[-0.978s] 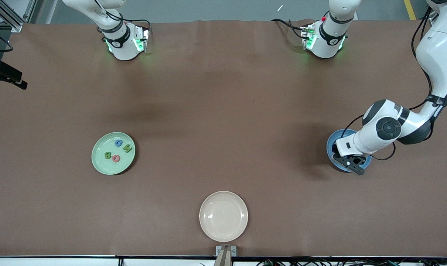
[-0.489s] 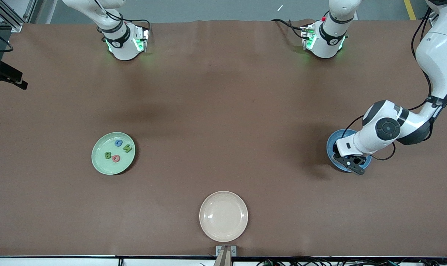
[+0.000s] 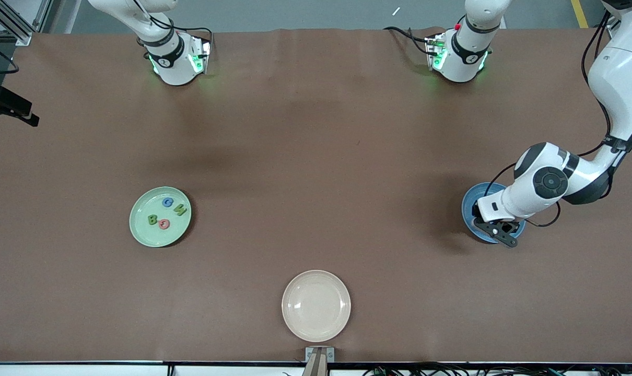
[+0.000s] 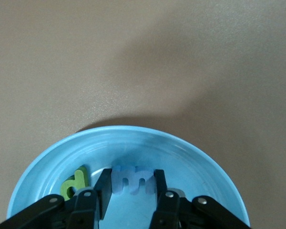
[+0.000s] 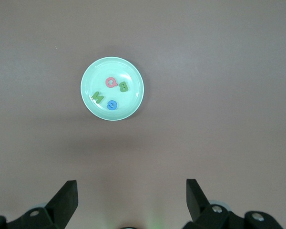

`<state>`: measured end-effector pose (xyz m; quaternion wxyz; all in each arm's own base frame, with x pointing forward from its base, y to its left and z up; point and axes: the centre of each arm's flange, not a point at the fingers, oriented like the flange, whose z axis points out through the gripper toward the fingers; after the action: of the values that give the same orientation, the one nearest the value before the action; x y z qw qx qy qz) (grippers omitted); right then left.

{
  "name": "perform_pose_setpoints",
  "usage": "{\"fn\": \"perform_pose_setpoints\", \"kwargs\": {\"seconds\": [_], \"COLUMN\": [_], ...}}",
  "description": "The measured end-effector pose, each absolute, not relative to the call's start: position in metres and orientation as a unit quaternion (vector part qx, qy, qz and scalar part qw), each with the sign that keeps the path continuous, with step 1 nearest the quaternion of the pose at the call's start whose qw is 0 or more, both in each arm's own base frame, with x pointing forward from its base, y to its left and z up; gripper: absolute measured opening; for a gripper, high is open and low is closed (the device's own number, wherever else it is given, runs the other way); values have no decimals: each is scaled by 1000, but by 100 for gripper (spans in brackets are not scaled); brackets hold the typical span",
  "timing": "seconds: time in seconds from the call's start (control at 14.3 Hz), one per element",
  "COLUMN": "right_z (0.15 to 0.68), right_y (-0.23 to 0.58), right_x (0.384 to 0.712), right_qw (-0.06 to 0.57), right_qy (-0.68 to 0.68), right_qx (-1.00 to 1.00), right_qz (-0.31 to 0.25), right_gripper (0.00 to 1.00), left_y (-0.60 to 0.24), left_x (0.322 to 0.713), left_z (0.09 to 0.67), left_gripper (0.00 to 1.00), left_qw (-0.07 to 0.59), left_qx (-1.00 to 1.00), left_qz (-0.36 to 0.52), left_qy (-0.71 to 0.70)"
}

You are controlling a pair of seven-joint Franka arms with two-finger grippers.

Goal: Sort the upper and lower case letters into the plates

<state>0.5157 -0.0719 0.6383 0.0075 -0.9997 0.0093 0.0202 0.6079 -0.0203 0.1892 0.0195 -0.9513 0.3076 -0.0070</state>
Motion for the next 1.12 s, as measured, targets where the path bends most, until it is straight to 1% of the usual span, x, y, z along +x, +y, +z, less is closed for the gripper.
{"fn": "perform_pose_setpoints", "kwargs": {"seconds": [0.21,0.28,0.56,0.63,0.7,0.98,1.12], "right_z": [638,638,638,638,638,637,636], "right_y": [-72,-72,-72,-72,-72,-72,-72], "right_x": [516,516,516,516,516,516,516], "right_qw": [7,7,7,8,8,8,8], "right_qy": [9,9,9,9,9,9,9], "right_qx": [-1000,-1000,-1000,-1000,-1000,-1000,-1000], "right_qz": [20,20,20,20,20,22,22], "right_gripper": [100,100,100,100,100,100,100], "left_y": [-20,-19,-8,-7,-7,-14,-20], "left_x": [608,608,612,613,615,623,631], "left_z": [189,189,195,201,211,274,307], "left_gripper": [41,46,85,94,100,100,100], "left_qw": [20,20,19,15,8,-13,-9], "left_qx": [-951,-951,-955,-956,-958,-965,-968], "left_qz": [-7,-7,-14,-19,-24,-9,-3], "left_qy": [307,307,297,293,287,262,252]}}
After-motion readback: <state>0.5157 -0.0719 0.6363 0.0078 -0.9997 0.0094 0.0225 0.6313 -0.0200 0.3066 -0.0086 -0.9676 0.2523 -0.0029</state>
